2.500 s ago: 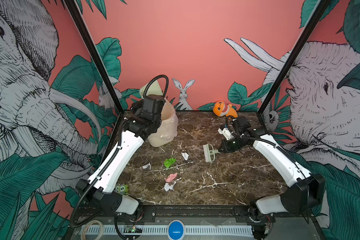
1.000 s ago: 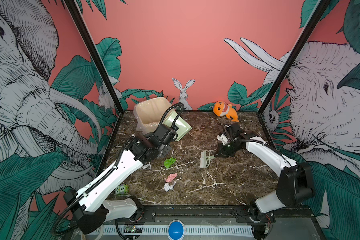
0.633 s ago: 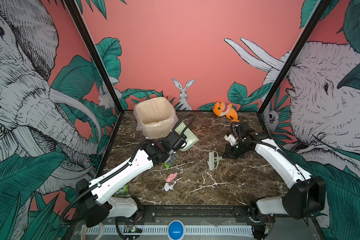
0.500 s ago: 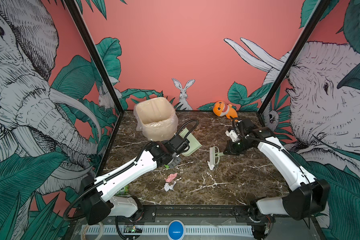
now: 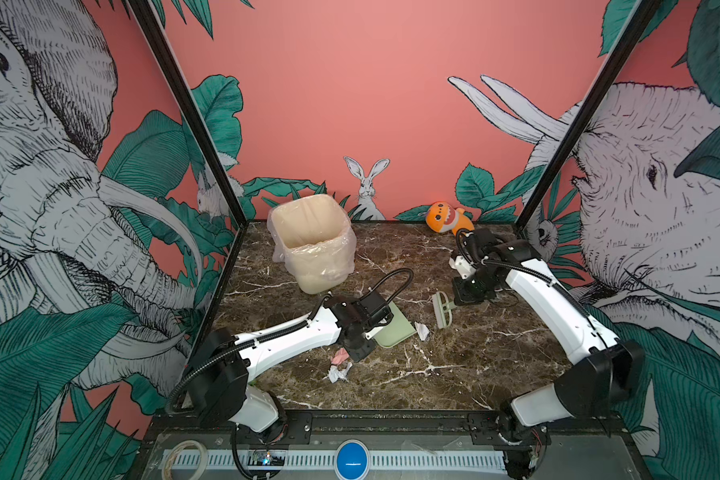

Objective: Sweep away the paper scraps from the table
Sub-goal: 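Lower the empty dustpan beside the white scrap while the right gripper moves the brush there, then sweep the white scrap into the dustpan with the brush in the right gripper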

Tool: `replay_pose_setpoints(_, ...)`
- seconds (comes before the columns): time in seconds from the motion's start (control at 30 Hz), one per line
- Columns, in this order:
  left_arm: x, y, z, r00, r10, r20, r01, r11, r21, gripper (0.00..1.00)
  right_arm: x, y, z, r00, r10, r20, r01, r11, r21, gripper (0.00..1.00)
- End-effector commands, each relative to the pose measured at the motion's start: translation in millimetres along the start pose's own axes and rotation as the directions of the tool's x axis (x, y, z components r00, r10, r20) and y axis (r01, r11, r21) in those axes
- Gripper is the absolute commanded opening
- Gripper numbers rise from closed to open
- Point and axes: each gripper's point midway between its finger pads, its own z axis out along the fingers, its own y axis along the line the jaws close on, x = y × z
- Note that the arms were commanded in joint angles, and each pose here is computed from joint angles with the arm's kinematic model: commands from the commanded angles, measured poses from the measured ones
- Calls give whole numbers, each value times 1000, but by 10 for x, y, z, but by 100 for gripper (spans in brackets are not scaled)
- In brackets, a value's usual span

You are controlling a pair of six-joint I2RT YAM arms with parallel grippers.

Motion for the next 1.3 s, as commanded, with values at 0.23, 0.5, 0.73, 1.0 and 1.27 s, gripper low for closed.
replay_pose_setpoints(0.23, 90, -175, 277, 991, 77, -109, -73, 996, 42, 13, -5, 8, 145, 984, -127, -122, 142, 981, 130, 0)
replay_pose_setpoints(0.5, 34, -211, 322, 981, 120, -149, -116, 993, 39, 13, -13, 89, 216, 977, -152, -149, 172, 977, 128, 0)
replay_pose_setpoints(0.73, -10, -211, 366, 973, 140, -186, -136, 990, 32, 13, -10, 119, 252, 974, -159, -159, 178, 977, 116, 0)
replay_pose_setpoints(1.0, -37, -208, 409, 961, 148, -234, -145, 989, 32, 13, -11, 165, 283, 972, -165, -165, 184, 977, 103, 0)
replay_pose_setpoints(1.27, -61, -211, 408, 950, 159, -269, -154, 987, 39, 13, -2, 249, 352, 968, -177, -178, 194, 977, 84, 0)
